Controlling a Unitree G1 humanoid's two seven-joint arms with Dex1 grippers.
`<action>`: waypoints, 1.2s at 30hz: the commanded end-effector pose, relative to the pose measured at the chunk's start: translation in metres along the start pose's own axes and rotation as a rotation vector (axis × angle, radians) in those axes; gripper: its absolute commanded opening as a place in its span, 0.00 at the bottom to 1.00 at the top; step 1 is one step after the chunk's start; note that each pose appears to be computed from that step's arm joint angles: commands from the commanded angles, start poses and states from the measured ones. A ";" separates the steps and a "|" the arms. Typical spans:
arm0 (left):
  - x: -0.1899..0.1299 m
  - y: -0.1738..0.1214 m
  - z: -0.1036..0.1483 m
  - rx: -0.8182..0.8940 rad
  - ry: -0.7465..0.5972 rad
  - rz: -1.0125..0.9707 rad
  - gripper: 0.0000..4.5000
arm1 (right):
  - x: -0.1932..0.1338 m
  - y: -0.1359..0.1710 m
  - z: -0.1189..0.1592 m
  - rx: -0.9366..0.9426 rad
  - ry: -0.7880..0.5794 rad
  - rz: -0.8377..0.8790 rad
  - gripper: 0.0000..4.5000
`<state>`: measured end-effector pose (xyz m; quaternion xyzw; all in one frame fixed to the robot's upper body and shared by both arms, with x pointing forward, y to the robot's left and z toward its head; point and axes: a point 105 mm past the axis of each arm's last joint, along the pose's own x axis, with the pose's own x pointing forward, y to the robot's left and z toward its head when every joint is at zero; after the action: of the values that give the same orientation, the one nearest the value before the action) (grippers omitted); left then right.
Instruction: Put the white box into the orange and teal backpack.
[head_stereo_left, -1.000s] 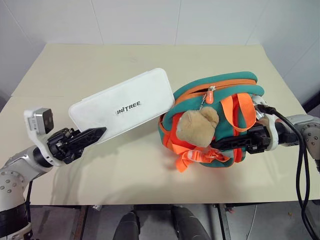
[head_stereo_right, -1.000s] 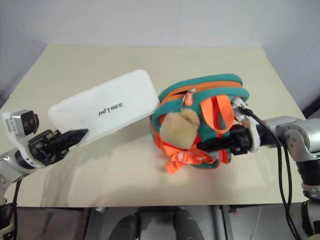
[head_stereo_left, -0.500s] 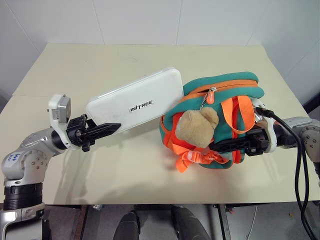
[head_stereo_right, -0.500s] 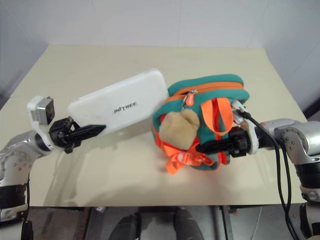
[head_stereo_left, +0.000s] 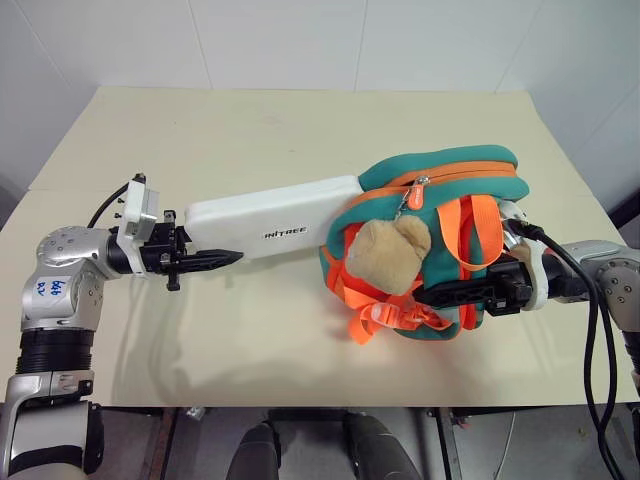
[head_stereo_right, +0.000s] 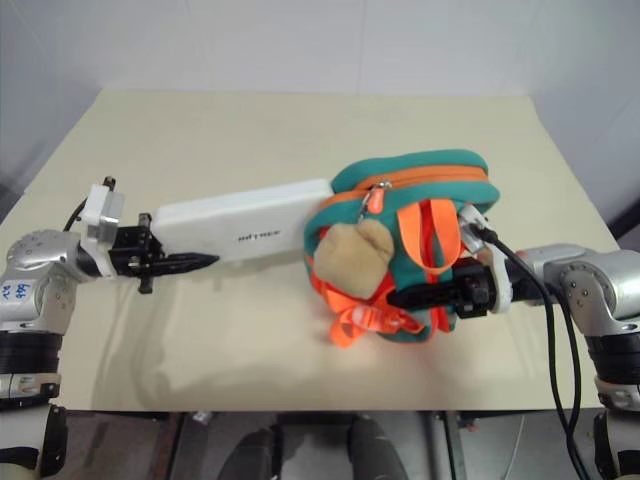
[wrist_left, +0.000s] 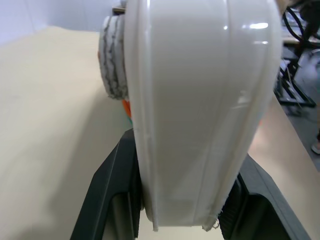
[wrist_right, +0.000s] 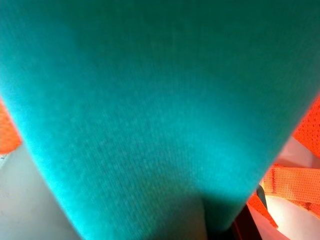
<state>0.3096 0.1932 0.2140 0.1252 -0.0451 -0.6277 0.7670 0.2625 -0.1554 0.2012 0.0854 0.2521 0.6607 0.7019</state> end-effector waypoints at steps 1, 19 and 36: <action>0.010 -0.001 0.012 0.058 0.025 -0.100 0.34 | 0.002 0.005 0.003 -0.028 -0.007 0.016 0.00; 0.120 0.028 0.029 0.101 0.165 -0.279 0.34 | 0.019 0.003 0.006 -0.060 -0.023 0.055 0.00; 0.196 0.018 0.030 0.029 -0.026 -0.289 0.34 | 0.027 0.004 0.007 -0.078 -0.056 0.056 0.00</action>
<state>0.3651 0.0126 0.2188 0.1251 -0.0273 -0.7237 0.6782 0.2703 -0.1351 0.2019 0.0955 0.2033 0.6720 0.7057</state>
